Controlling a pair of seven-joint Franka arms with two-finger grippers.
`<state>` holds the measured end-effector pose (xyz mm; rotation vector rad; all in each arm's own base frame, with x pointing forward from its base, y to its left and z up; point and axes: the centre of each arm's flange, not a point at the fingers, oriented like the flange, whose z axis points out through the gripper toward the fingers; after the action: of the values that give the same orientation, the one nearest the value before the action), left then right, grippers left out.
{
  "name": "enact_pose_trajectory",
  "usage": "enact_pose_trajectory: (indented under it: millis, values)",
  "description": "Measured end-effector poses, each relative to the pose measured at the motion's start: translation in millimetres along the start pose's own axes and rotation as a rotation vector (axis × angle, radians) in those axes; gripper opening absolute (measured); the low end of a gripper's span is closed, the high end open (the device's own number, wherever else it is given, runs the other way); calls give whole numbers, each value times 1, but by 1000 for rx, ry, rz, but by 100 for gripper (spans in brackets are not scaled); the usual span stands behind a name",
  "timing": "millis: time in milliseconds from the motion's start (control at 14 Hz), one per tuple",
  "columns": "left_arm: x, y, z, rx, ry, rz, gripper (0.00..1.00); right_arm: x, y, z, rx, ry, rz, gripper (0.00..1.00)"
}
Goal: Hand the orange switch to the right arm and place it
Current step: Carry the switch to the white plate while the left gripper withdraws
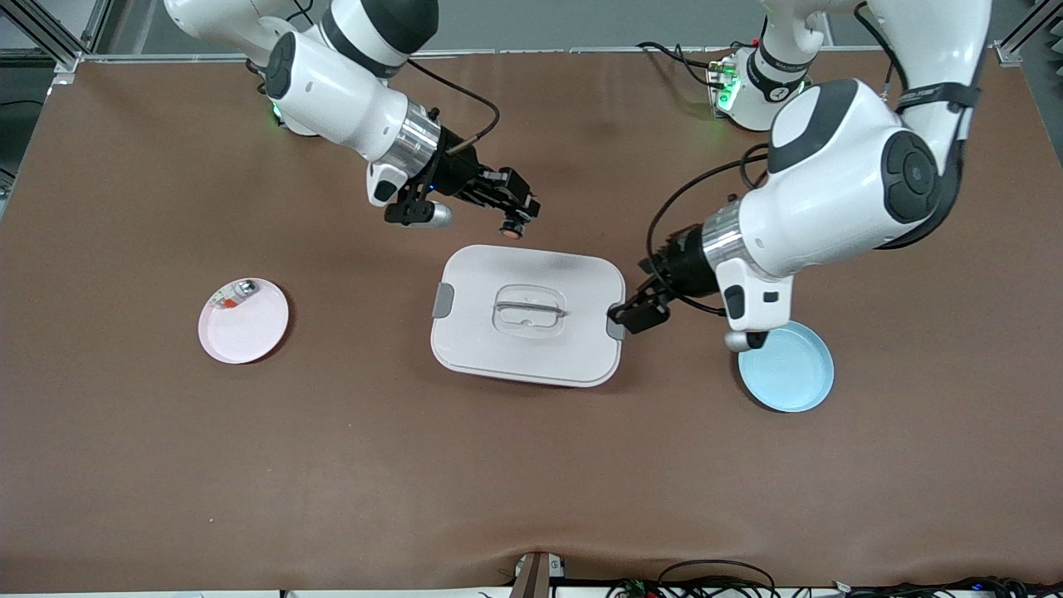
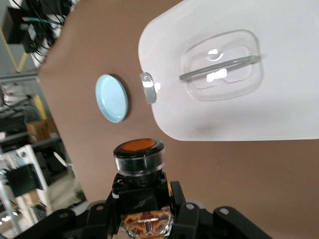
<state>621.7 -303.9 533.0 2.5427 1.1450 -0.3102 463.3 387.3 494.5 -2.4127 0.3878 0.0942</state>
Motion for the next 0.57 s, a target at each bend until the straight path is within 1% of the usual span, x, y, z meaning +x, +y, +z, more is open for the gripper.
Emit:
enact_pose_trajectory:
  millis: [71,143,214,357,500,571]
  values:
    - [12,-7,-2,48,58,65,100,-1,2,-10,-44,-13,-42,42]
    - [24,-15,-4,92,97,129,100,-2,6,-21,-97,-26,-103,42]
    - [36,-21,-9,127,124,193,100,-3,12,-32,-152,-49,-171,42]
    - [61,-37,-26,188,176,319,100,-2,29,-59,-253,-123,-306,42]
    - [92,-58,-46,266,208,431,100,9,52,-95,-343,-168,-437,42]
    - [108,-68,-57,301,227,483,100,14,65,-113,-406,-189,-528,42]
